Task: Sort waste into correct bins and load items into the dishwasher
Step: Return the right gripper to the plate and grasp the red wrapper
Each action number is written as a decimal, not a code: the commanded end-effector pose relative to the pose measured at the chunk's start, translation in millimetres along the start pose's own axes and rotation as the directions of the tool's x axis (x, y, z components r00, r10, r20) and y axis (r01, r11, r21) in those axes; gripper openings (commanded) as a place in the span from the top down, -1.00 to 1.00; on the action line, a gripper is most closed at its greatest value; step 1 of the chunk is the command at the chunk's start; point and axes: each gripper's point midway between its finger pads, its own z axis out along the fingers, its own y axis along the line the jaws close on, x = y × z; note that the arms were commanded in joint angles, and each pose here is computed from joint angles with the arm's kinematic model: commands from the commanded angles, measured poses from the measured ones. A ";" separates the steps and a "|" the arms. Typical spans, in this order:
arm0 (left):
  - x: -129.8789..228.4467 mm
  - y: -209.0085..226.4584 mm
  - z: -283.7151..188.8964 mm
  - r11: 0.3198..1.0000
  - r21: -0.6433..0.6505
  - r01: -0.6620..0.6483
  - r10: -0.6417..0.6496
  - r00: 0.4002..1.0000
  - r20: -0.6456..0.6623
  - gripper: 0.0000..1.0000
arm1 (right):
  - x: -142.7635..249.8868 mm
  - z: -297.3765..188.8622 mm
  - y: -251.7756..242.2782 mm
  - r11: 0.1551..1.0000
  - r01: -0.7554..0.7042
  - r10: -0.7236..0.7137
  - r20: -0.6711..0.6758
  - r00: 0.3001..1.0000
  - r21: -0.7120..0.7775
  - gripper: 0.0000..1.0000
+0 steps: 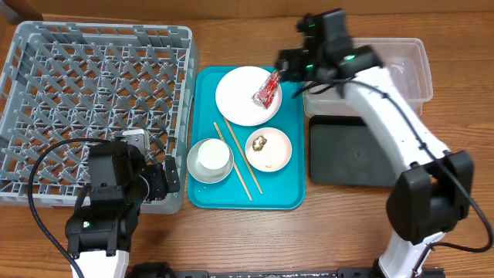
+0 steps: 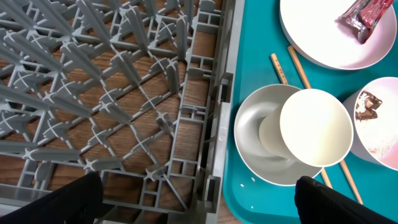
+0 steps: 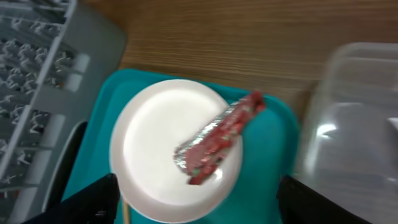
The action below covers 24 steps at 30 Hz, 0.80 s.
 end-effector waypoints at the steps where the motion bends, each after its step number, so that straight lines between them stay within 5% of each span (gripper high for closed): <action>1: -9.3 -1.0 -6.2 1.000 0.005 -0.007 0.007 1.000 0.029 -1.00 | 6.7 20.2 7.3 0.991 -0.038 0.034 0.028 0.999 0.127 -0.65; 24: -9.1 -1.0 -6.2 1.000 0.005 -0.007 0.007 1.000 0.028 -1.00 | 82.0 131.4 2.8 0.946 -0.257 0.280 -0.097 0.955 0.200 -0.42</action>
